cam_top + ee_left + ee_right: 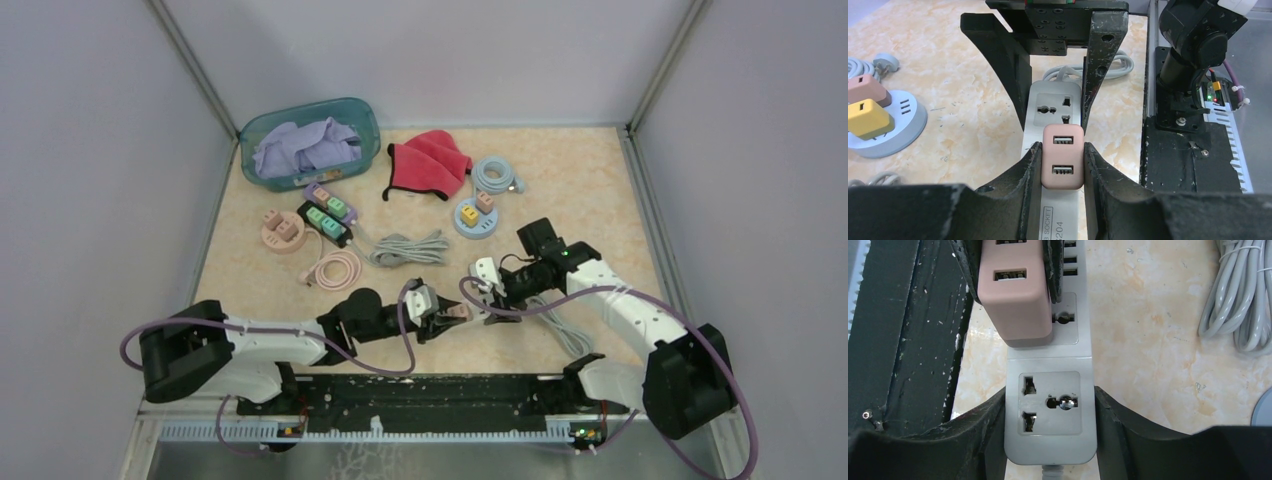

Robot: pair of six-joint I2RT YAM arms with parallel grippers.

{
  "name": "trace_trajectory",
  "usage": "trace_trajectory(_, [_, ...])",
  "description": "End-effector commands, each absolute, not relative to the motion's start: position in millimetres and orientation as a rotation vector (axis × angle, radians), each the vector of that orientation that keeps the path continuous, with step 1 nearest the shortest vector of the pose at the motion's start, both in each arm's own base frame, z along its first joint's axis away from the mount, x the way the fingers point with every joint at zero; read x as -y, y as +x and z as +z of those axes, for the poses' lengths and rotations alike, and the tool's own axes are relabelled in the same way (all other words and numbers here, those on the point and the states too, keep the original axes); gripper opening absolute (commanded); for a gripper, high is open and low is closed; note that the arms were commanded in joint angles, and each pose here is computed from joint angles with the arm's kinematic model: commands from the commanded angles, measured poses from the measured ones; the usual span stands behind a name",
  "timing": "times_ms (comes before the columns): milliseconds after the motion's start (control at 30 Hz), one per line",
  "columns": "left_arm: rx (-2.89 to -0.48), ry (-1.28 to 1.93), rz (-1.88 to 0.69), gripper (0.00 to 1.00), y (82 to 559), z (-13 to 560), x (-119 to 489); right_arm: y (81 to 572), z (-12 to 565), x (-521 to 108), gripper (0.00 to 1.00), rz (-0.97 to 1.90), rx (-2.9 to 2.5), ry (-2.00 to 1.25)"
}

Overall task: Pull the plug off the socket
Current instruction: Remove the plug from the socket.

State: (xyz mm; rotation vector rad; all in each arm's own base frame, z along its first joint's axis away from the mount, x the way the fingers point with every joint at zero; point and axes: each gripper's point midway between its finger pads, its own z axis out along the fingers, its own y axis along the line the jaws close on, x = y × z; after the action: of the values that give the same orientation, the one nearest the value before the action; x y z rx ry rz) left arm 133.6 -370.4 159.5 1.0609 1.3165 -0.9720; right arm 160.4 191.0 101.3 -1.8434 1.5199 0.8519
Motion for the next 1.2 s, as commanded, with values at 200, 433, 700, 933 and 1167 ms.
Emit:
trace_trajectory(200, [-1.249, 1.098, -0.998, 0.00, 138.1, 192.9, 404.1, 165.4, 115.7, -196.7, 0.00, 0.867, -1.508, -1.816])
trace_trajectory(433, [-1.321, 0.986, -1.003, 0.00, 156.2, 200.9, 407.1, 165.9, 117.4, -196.7, 0.00, 0.863, -1.508, -1.812])
trace_trajectory(700, [-1.352, 0.769, -1.189, 0.00, 161.6, 211.8, 368.0, 169.6, 118.0, -196.2, 0.00, 0.847, -1.530, -1.796])
trace_trajectory(933, [-1.289, 0.944, -1.104, 0.00, 142.9, 198.8, 371.7, 170.2, 118.9, -197.6, 0.00, 0.859, -1.543, -1.786])
trace_trajectory(1167, [-1.312, 1.198, -0.784, 0.00, 137.0, 171.2, 411.7, 171.5, 117.8, -197.6, 0.00, 0.863, -1.560, -1.782])
